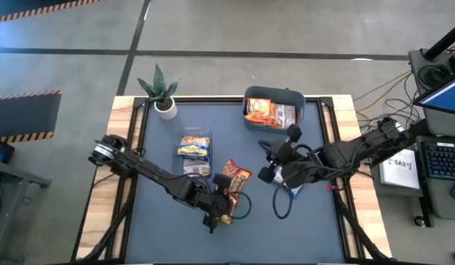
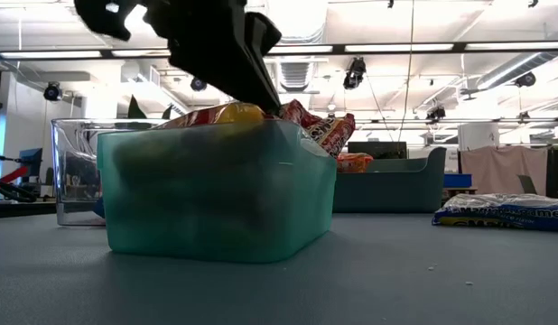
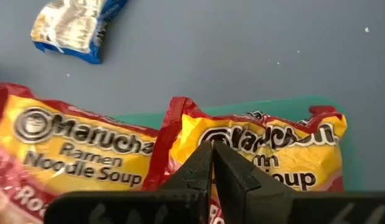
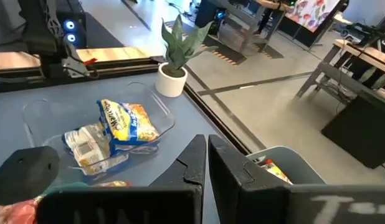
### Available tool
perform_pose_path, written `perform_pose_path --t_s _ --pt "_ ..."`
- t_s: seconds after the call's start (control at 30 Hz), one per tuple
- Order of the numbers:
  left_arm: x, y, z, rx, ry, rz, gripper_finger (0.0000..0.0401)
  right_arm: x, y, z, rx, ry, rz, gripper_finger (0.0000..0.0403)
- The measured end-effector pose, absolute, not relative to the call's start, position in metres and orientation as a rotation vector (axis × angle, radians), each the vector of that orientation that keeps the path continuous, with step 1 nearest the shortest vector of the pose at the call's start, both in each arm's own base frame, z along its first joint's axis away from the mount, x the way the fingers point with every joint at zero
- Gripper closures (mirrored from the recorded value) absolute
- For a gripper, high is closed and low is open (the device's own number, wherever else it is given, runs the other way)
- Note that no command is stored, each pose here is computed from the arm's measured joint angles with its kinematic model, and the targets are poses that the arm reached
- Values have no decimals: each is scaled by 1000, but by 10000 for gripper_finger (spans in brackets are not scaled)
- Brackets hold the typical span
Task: Sort Maruchan noodles
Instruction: Put the red noodle pack into the green bin
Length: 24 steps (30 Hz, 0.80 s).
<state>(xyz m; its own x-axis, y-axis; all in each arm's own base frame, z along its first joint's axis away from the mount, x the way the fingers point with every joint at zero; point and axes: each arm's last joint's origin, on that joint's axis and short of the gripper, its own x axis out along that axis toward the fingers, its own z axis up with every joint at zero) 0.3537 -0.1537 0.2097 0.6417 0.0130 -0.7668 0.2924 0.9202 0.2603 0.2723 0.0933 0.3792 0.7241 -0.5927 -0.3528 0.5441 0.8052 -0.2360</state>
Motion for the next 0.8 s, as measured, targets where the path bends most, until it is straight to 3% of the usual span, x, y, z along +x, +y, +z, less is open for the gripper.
perform_pose_path --t_s 0.5,0.8 --pt "357 -150 199 454 923 -72 401 288 103 356 -96 543 -543 394" --pt "348 -168 232 446 844 -113 401 265 100 336 53 800 -553 394"
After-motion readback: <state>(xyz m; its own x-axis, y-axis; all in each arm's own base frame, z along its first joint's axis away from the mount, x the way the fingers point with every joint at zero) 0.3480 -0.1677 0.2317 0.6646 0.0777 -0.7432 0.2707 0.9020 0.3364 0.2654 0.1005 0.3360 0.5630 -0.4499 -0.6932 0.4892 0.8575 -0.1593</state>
